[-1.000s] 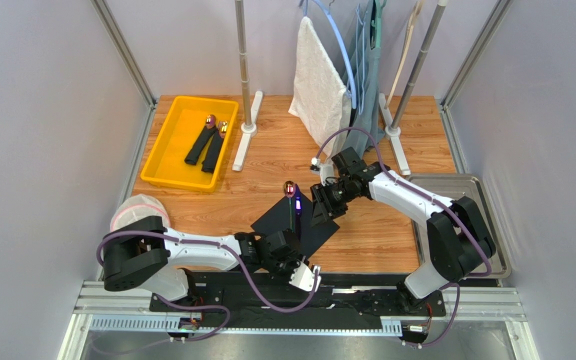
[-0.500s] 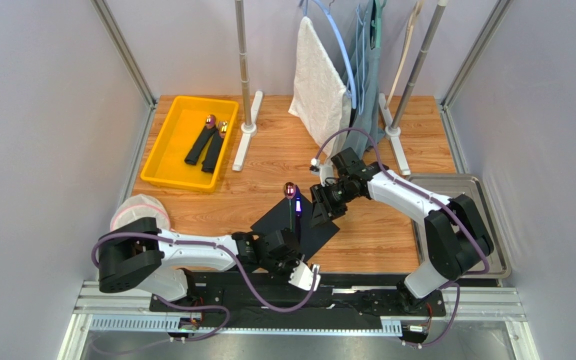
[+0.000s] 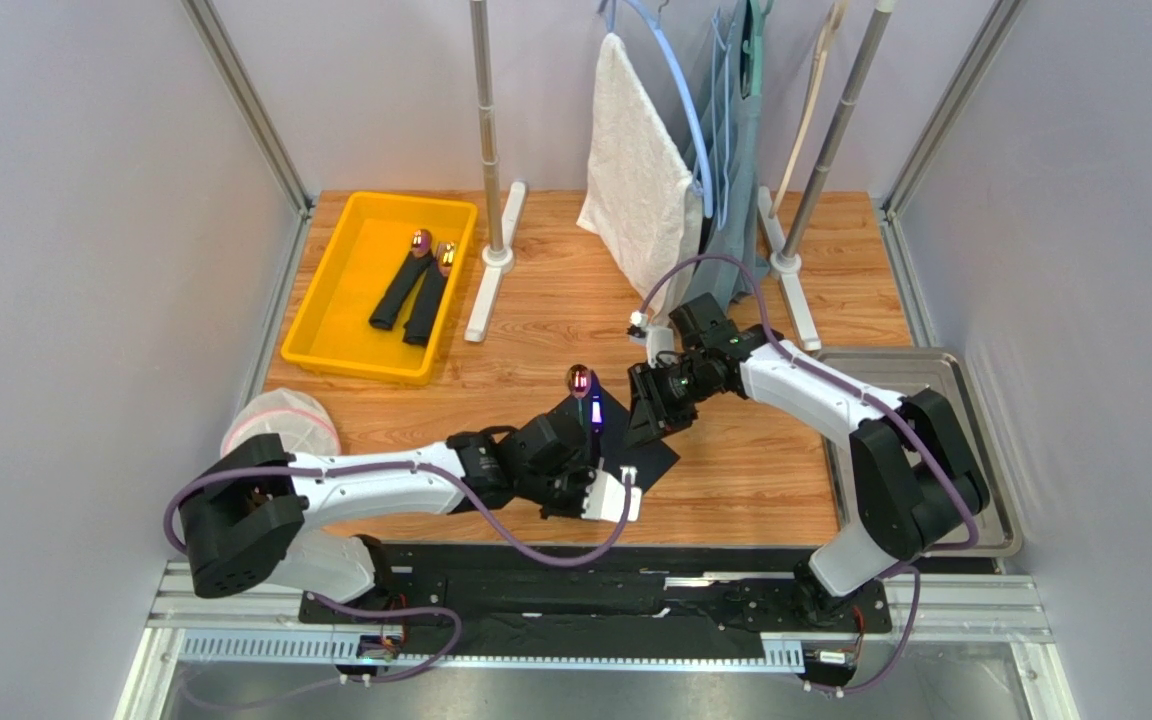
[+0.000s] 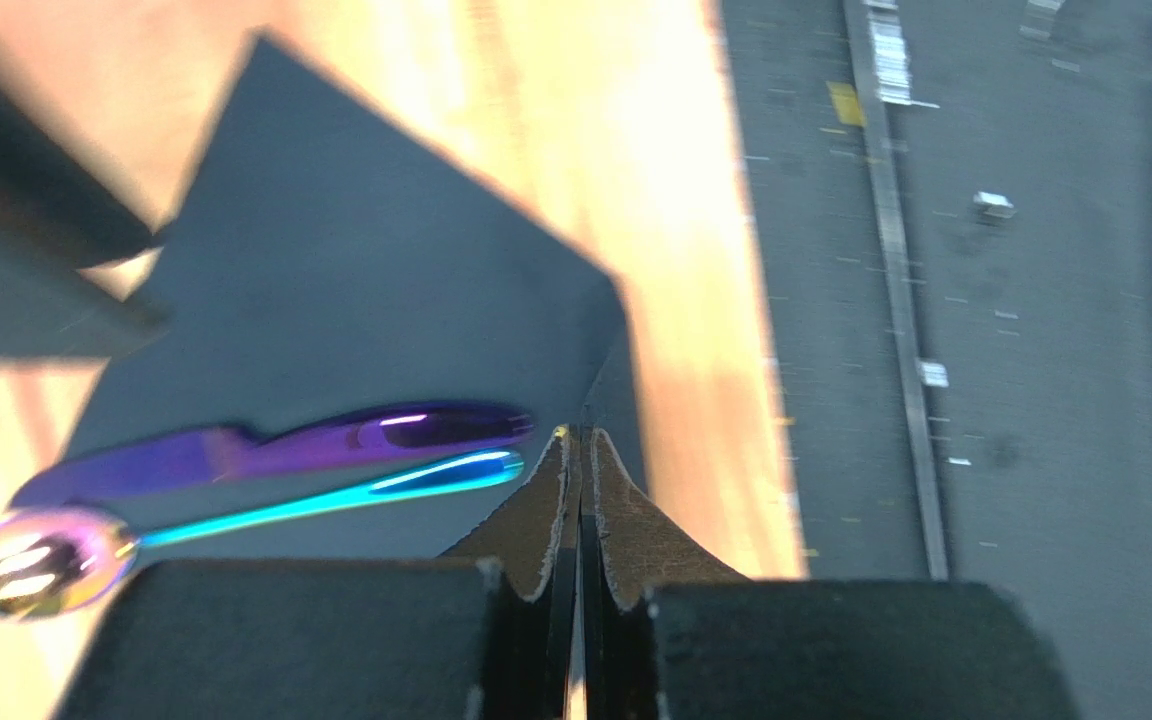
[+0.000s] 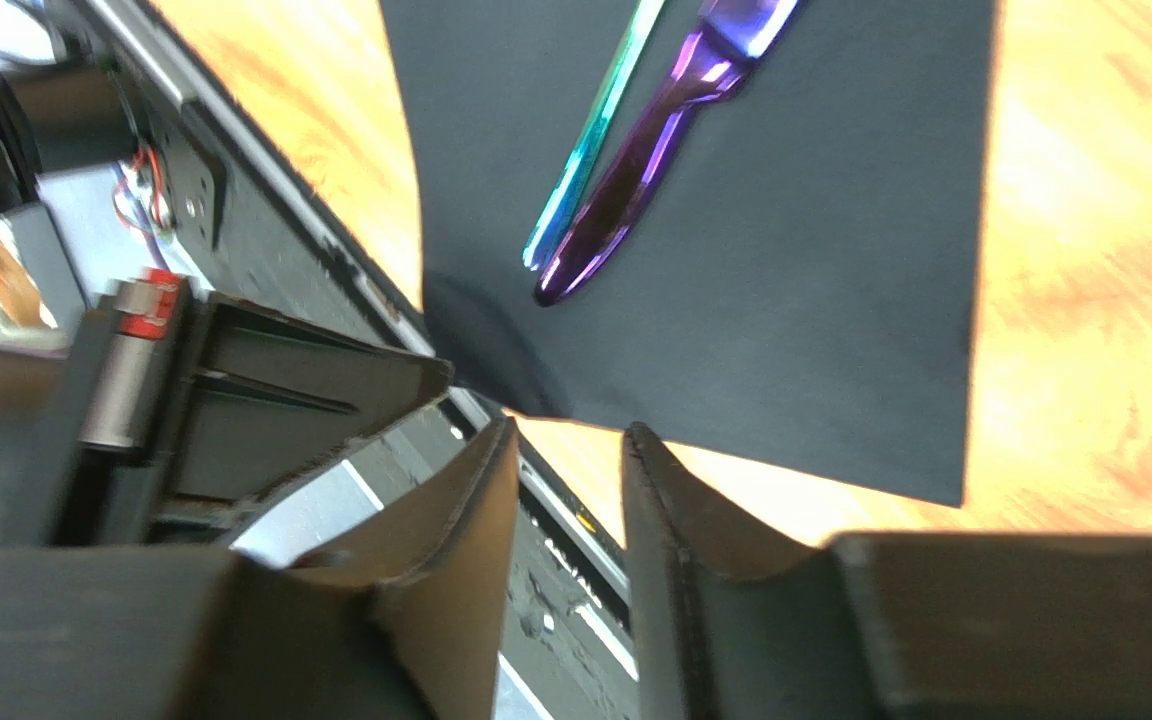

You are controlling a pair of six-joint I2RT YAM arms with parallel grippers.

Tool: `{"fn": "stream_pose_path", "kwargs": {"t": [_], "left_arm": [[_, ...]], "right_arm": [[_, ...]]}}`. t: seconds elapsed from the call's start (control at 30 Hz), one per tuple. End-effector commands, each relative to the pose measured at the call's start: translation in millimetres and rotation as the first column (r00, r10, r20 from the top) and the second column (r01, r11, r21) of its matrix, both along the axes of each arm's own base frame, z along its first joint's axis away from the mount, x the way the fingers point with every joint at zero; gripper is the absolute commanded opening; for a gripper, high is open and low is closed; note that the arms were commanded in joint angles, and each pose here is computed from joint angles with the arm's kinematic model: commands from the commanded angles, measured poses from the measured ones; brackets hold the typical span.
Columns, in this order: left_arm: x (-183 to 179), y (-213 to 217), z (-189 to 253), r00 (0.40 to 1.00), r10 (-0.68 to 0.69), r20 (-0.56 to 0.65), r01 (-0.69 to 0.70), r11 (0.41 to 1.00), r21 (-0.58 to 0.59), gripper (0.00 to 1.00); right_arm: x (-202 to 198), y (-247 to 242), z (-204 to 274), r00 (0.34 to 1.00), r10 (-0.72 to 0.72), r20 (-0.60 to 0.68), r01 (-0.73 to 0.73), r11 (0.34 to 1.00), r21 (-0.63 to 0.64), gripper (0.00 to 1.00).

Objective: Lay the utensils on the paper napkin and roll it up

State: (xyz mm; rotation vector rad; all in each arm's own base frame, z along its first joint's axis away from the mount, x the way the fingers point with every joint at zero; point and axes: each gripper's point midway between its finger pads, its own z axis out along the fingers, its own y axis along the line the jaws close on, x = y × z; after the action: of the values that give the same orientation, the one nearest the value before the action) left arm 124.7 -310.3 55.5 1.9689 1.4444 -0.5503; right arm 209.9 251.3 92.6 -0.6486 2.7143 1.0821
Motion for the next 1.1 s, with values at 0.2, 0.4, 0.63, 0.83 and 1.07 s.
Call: {"fn": "stream_pose_path", "kwargs": {"t": [0.2,0.4,0.63,0.83,1.07], "left_arm": [[63,-16,21,0.991,0.132,0.019,-0.13,0.988,-0.088,0.0],[92,-16,16,0.982,0.188,0.031,-0.185,0.979,-0.088,0.0],[106,-15,7,0.975,0.216,0.05,-0.211,0.974,-0.081,0.0],[110,-16,2,0.972,0.231,0.051,-0.226,0.971,-0.083,0.0],[113,-16,-3,0.969,0.241,0.05,-0.237,0.969,-0.074,0.0]], "right_arm": [[9,7,0,0.994,-0.091,-0.067,0.099,0.989,0.112,0.15],[7,14,-7,0.984,-0.087,-0.154,0.107,0.986,0.129,0.08],[3,22,-17,0.962,-0.095,-0.254,0.135,0.98,0.147,0.05],[-5,31,-25,0.955,-0.074,-0.287,0.117,0.984,0.134,0.03],[-12,34,-41,0.958,-0.071,-0.278,0.094,0.993,0.073,0.0]]}}
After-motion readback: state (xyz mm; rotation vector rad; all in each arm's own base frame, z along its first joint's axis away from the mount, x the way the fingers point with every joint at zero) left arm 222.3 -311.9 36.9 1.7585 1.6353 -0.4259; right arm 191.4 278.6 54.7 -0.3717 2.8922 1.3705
